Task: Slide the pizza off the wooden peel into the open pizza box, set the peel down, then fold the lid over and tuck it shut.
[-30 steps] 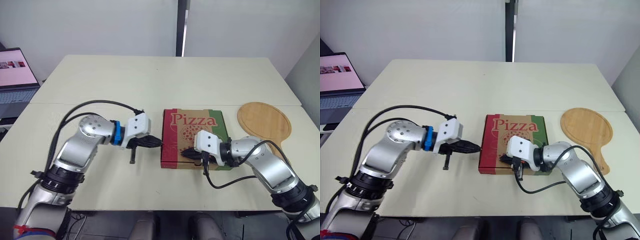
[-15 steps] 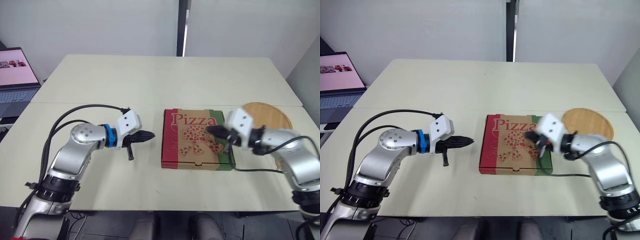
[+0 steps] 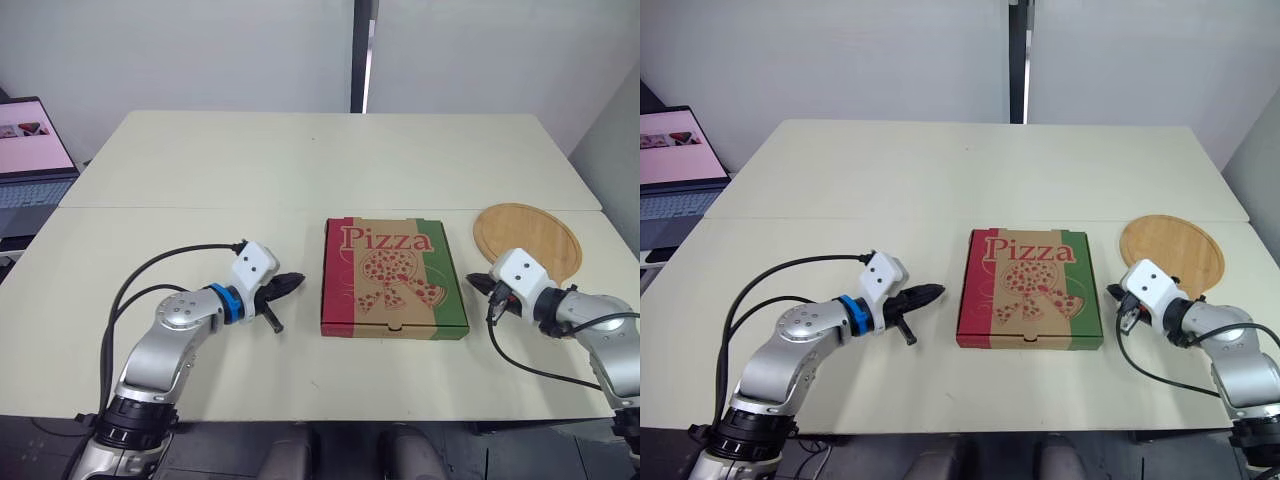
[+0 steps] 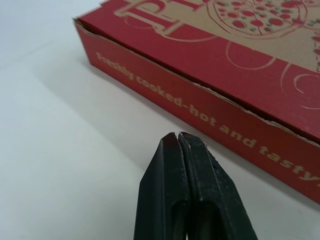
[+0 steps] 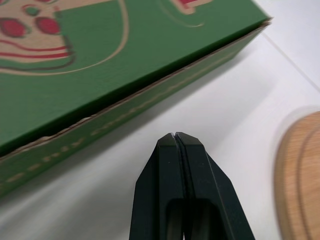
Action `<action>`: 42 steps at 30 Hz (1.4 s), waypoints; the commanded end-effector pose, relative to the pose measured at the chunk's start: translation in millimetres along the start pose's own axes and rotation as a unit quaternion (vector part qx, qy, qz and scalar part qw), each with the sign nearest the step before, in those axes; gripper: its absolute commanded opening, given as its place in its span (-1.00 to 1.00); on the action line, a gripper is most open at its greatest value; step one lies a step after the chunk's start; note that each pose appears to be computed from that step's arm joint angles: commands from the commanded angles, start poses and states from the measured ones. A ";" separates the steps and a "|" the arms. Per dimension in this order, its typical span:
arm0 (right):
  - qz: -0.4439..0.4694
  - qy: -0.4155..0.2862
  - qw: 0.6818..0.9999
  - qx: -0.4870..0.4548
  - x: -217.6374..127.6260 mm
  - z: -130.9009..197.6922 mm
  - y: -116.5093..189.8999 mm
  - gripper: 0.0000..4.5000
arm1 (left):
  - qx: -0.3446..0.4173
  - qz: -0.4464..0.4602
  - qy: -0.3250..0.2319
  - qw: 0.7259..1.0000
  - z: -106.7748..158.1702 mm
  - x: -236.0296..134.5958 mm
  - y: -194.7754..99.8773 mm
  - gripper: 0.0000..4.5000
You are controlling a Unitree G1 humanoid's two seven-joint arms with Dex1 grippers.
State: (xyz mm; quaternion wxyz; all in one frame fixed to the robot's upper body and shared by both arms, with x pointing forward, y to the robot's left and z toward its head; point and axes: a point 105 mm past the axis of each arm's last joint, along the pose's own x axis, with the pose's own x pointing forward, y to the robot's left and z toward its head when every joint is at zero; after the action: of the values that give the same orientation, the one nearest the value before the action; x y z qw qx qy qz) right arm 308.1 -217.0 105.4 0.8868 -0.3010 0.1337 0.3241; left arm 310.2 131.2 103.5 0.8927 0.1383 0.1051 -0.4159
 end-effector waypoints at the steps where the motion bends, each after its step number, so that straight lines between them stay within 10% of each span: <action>1: 0.018 -0.019 1.000 -0.006 0.8 9.6 6.4 -0.99 | 0.003 -0.010 -0.014 1.000 8.0 4.9 -10.3 -1.00; 24: 0.018 -0.013 1.000 -0.007 -7.6 11.8 4.0 -0.99 | 0.001 -0.013 -0.002 1.000 4.3 -7.4 -14.0 -1.00; 42: -0.150 0.102 0.982 0.055 -162.0 -79.4 -97.1 -0.99 | -0.018 0.324 0.164 0.932 -85.7 -237.6 81.4 -1.00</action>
State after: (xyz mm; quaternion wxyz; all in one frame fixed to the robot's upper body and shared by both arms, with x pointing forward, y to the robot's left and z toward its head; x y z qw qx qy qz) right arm 246.5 -401.9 146.2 0.9233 -0.2858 0.2112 0.1456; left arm 211.7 374.8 86.0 0.9479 0.1860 0.2459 -0.0796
